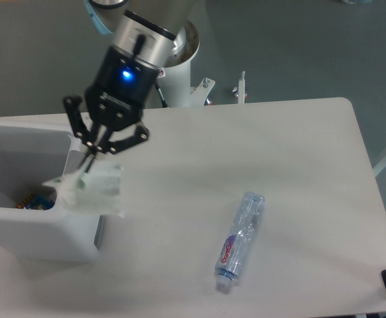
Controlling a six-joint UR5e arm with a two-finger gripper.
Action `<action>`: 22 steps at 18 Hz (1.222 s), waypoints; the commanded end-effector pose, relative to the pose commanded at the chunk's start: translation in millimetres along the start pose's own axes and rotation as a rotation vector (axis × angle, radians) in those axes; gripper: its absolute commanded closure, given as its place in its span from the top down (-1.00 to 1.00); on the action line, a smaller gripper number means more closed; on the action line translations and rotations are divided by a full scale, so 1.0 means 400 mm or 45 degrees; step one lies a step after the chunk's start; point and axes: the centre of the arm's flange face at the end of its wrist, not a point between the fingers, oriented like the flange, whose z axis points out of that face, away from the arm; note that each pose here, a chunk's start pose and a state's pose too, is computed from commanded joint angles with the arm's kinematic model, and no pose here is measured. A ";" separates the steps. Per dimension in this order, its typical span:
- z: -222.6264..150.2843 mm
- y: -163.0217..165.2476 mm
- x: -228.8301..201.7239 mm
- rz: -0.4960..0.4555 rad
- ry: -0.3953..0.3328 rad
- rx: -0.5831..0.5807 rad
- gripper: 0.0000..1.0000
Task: Place the trash in the trash can
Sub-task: 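Carry the tissue over the white bin and open the gripper, then move the gripper back over the clear plastic bottle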
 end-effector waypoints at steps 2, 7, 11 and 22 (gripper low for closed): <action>0.016 0.000 0.035 0.019 0.024 -0.011 -0.90; 0.065 0.011 0.111 0.067 0.085 -0.049 -0.82; 0.095 0.019 0.145 0.088 0.117 -0.073 -0.42; 0.093 0.018 0.121 0.073 0.078 -0.082 0.88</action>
